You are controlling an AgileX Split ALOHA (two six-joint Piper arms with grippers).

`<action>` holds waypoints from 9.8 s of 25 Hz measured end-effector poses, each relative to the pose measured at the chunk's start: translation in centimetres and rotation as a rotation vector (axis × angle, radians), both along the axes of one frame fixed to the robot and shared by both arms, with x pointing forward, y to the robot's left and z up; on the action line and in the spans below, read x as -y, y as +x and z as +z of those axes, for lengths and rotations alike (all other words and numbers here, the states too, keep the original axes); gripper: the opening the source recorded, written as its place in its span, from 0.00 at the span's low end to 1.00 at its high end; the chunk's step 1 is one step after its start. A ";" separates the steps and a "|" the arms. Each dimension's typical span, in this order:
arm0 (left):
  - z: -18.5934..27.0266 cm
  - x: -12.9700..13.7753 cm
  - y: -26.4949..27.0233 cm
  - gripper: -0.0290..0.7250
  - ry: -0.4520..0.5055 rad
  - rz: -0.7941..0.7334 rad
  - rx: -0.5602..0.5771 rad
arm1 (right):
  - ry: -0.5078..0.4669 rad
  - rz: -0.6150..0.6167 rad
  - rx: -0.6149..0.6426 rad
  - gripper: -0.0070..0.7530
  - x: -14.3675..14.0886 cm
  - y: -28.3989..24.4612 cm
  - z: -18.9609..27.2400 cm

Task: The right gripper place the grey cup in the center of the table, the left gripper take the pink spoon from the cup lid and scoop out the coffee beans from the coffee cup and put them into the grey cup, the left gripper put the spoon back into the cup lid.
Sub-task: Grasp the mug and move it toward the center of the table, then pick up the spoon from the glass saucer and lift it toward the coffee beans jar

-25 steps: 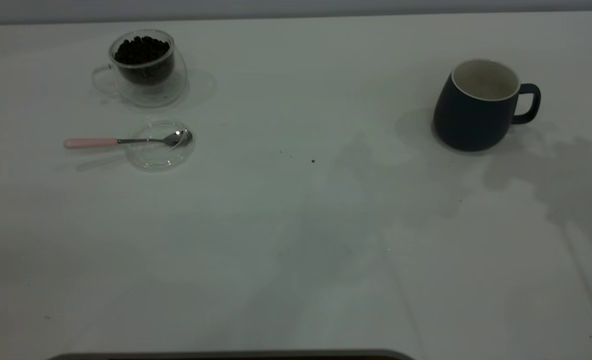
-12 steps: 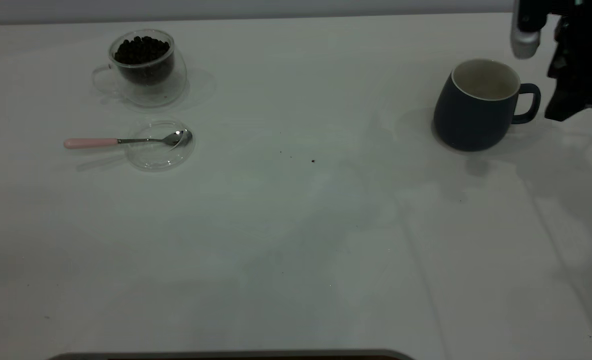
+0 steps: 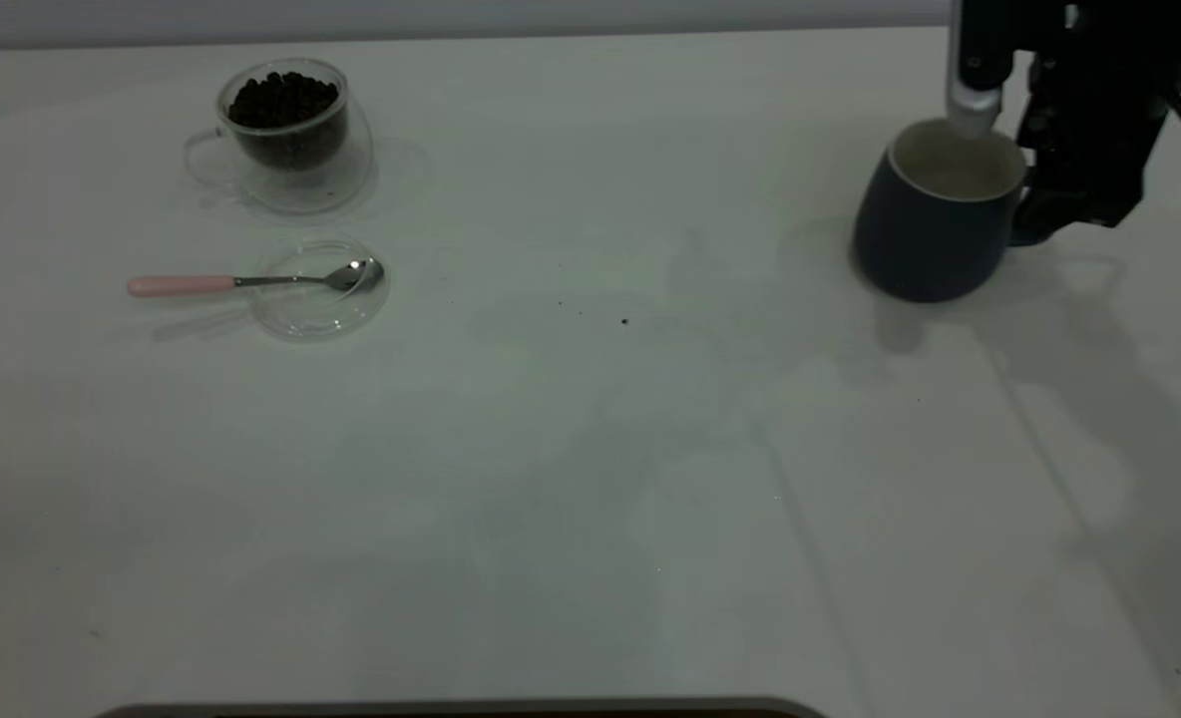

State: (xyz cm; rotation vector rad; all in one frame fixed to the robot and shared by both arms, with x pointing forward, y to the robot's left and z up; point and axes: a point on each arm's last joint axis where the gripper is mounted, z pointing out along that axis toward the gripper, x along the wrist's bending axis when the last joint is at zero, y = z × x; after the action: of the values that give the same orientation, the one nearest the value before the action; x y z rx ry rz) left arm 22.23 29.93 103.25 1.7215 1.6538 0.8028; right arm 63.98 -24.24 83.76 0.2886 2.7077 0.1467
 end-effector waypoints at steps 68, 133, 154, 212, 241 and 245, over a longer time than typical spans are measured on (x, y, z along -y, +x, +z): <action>0.0 0.0 0.0 0.82 0.000 0.000 0.000 | 0.315 -0.081 0.029 0.79 -15.4 -1.2 -2.2; 0.0 0.0 0.0 0.82 0.000 0.000 -0.001 | 0.794 -1.045 0.431 0.79 5.5 -40.1 20.1; 0.0 0.0 0.0 0.82 0.000 0.000 -0.001 | 0.805 -1.039 0.427 0.79 5.4 -40.2 20.1; -12.6 -9.8 35.8 0.98 -0.586 -0.214 -0.487 | 0.809 -1.037 0.427 0.79 5.4 -40.2 20.1; -26.5 -8.6 39.8 0.98 -0.825 -0.344 -0.631 | 0.811 -1.036 0.426 0.79 5.4 -40.2 20.1; -27.1 -7.9 40.1 0.98 -0.842 -0.347 -0.641 | 0.811 -1.036 0.426 0.79 5.4 -40.2 20.1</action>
State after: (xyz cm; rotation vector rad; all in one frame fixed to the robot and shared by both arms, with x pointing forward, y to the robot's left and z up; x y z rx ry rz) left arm 62.34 37.80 76.13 1.5965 1.6286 -0.6141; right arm 23.80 -29.62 103.89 1.5923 1.6665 0.8502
